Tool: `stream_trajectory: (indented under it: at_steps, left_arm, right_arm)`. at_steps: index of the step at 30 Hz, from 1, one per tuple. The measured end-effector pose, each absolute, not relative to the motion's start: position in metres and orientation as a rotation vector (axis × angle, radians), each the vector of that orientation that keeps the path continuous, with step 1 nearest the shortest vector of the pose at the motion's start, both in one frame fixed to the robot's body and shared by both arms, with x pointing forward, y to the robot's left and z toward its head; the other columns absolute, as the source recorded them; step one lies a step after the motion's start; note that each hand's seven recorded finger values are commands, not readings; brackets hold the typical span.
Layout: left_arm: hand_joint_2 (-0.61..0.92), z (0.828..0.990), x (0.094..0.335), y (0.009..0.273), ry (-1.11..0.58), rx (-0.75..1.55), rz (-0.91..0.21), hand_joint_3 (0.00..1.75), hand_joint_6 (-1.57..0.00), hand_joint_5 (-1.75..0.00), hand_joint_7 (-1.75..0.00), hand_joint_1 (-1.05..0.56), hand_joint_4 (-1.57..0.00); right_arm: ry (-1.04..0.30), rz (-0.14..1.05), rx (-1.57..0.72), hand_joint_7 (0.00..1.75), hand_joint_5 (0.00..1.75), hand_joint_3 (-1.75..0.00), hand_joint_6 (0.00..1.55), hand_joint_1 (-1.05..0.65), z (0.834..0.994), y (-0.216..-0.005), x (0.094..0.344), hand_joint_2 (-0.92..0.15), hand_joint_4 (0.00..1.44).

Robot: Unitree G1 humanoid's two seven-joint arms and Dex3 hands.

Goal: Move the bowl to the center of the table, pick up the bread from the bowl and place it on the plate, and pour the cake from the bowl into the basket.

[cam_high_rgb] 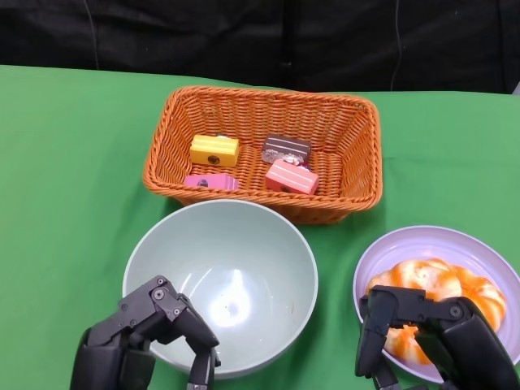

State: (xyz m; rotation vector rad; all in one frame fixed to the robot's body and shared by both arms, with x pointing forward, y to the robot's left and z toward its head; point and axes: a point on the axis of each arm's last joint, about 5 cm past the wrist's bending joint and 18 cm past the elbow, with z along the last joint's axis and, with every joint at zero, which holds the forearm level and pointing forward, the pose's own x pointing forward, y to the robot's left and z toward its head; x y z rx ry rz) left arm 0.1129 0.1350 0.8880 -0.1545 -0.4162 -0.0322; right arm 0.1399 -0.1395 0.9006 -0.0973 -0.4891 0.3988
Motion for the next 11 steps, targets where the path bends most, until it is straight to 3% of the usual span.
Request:
stream_trajectory:
  at_steps: [11]
  left_arm:
    - [0.27, 0.8859, 0.1055, 0.1292, -0.409, -0.164, -0.044, 1.44, -0.82, -1.68, -1.37, -0.04, -0.87]
  right_arm:
    - [-0.492, 0.400, -0.100, 1.47, 1.71, -1.75, 0.90, 0.14, 0.8979, -0.1417, 0.1303, -0.16, 0.92]
